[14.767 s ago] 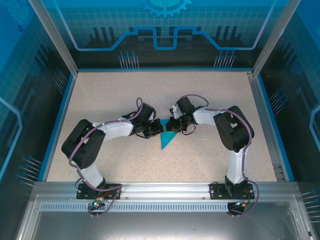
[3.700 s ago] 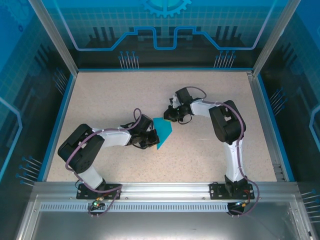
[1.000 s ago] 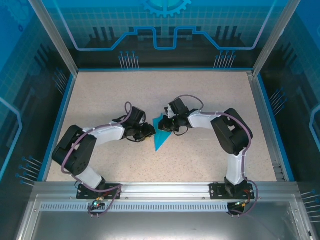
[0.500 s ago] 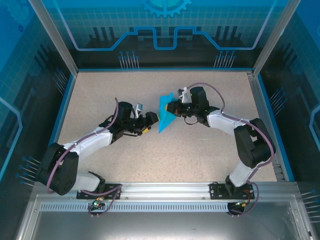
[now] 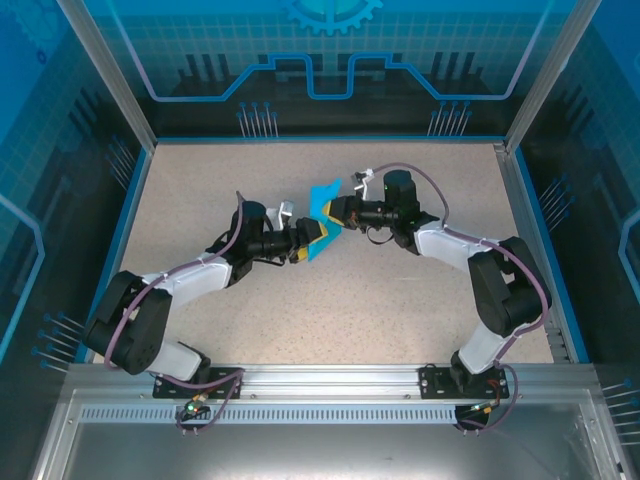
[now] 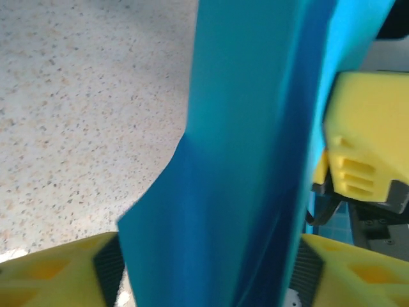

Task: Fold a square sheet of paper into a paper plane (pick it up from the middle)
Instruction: Turn over the paper at the center of the table.

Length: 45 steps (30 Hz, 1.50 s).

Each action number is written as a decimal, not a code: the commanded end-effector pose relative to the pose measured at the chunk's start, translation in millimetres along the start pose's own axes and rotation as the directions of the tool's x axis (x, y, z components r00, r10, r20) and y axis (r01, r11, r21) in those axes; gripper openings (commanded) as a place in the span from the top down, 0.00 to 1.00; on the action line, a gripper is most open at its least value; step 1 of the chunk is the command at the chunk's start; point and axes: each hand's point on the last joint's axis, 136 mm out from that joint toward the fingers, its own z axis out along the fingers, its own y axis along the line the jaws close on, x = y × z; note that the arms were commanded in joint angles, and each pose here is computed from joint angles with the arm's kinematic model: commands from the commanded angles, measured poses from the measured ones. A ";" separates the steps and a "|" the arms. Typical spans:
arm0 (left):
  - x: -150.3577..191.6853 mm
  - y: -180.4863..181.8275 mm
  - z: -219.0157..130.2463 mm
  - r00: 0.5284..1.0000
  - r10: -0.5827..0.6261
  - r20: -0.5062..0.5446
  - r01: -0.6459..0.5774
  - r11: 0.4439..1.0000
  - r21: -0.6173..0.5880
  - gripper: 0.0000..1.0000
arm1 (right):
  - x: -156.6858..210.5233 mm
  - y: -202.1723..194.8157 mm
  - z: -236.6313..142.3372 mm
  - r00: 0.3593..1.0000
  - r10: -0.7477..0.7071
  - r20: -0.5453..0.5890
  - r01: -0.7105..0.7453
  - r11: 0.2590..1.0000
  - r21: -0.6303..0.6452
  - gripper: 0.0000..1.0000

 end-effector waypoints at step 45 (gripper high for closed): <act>-40.5 114.7 -63.4 0.895 0.345 -0.284 -0.288 -0.040 -0.957 0.88 | 23.1 -122.5 -118.7 0.985 -0.078 0.154 -0.062 0.669 0.740 0.13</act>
